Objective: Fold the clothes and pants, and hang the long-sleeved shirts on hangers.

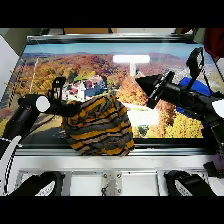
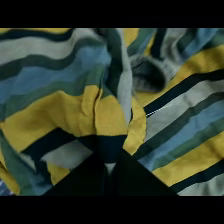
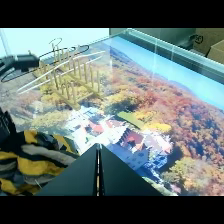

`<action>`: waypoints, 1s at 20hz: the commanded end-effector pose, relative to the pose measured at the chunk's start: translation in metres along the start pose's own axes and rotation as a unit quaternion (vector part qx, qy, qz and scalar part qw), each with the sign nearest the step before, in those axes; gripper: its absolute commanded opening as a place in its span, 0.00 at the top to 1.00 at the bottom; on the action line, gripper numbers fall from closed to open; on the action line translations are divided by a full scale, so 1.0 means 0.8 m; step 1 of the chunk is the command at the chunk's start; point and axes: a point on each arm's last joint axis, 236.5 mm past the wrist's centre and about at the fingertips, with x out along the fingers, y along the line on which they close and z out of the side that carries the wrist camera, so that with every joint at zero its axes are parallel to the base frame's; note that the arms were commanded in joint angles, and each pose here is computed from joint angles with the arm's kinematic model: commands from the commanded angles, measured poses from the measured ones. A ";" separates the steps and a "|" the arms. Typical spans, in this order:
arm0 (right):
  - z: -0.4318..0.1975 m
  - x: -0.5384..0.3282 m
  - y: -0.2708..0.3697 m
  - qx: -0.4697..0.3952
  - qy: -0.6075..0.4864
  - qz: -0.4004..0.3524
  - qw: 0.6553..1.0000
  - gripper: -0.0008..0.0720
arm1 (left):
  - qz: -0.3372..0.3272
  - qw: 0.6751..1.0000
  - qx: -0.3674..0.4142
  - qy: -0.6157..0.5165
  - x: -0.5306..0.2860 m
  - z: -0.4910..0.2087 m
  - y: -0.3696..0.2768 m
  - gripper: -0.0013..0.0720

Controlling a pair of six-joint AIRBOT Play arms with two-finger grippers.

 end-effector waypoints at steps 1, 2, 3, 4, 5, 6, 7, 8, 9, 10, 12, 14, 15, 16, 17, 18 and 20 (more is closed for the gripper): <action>0.004 0.000 0.003 0.022 -0.006 0.004 1.000 0.95 | 0.014 0.999 -0.033 0.024 0.018 -0.024 0.030 0.96; 0.003 0.000 0.006 0.022 -0.004 0.010 1.000 0.95 | 0.014 0.999 -0.036 0.021 0.016 -0.021 0.033 0.96; 0.001 0.000 0.010 0.022 -0.002 0.017 1.000 0.95 | 0.015 0.999 -0.039 0.017 0.013 -0.017 0.034 0.96; 0.001 0.000 0.011 0.022 -0.001 0.019 1.000 0.95 | 0.014 0.999 -0.037 0.011 0.009 -0.011 0.033 0.96; 0.000 0.000 0.012 0.025 0.000 0.021 0.999 0.95 | 0.014 0.999 -0.037 0.005 0.007 -0.006 0.032 0.96; -0.001 0.000 0.016 0.026 0.002 0.027 0.999 0.95 | 0.013 0.999 -0.035 -0.001 0.005 -0.001 0.031 0.96; -0.001 0.000 0.016 0.026 0.002 0.027 0.999 0.95 | 0.012 0.999 -0.033 -0.003 0.004 0.000 0.029 0.96; -0.001 0.000 0.016 0.031 0.003 0.027 0.999 0.96 | 0.011 0.999 -0.030 -0.003 0.005 0.000 0.026 0.96; -0.001 0.000 0.016 0.034 0.003 0.027 0.999 0.96 | 0.011 1.000 -0.026 -0.002 0.005 -0.001 0.024 0.96; -0.002 0.000 0.016 0.034 0.004 0.027 0.999 0.95 | 0.010 1.000 -0.025 -0.002 0.005 -0.001 0.022 0.96; -0.005 -0.001 0.025 0.033 0.009 0.042 0.999 0.96 | 0.007 1.000 -0.017 0.000 0.006 -0.003 0.016 0.96; -0.010 -0.001 0.011 0.052 0.025 0.016 0.998 0.97 | 0.007 1.000 -0.017 0.000 0.006 -0.003 0.016 0.96; -0.012 0.000 -0.001 0.062 0.043 -0.009 0.997 0.97 | 0.007 1.000 -0.017 -0.001 0.006 -0.003 0.016 0.96; -0.014 0.002 -0.012 0.063 0.067 -0.037 0.995 0.97 | 0.007 1.000 -0.017 -0.001 0.006 -0.003 0.016 0.96; -0.018 0.006 -0.020 0.050 0.098 -0.059 0.992 0.97 | 0.007 1.000 -0.017 -0.001 0.006 -0.002 0.016 0.96; -0.022 0.016 -0.025 0.029 0.134 -0.077 0.988 0.97 | 0.007 1.000 -0.017 -0.001 0.006 -0.002 0.016 0.96; -0.043 0.050 -0.023 -0.007 0.201 -0.098 0.975 0.97 | 0.007 1.000 -0.017 -0.001 0.006 -0.002 0.016 0.96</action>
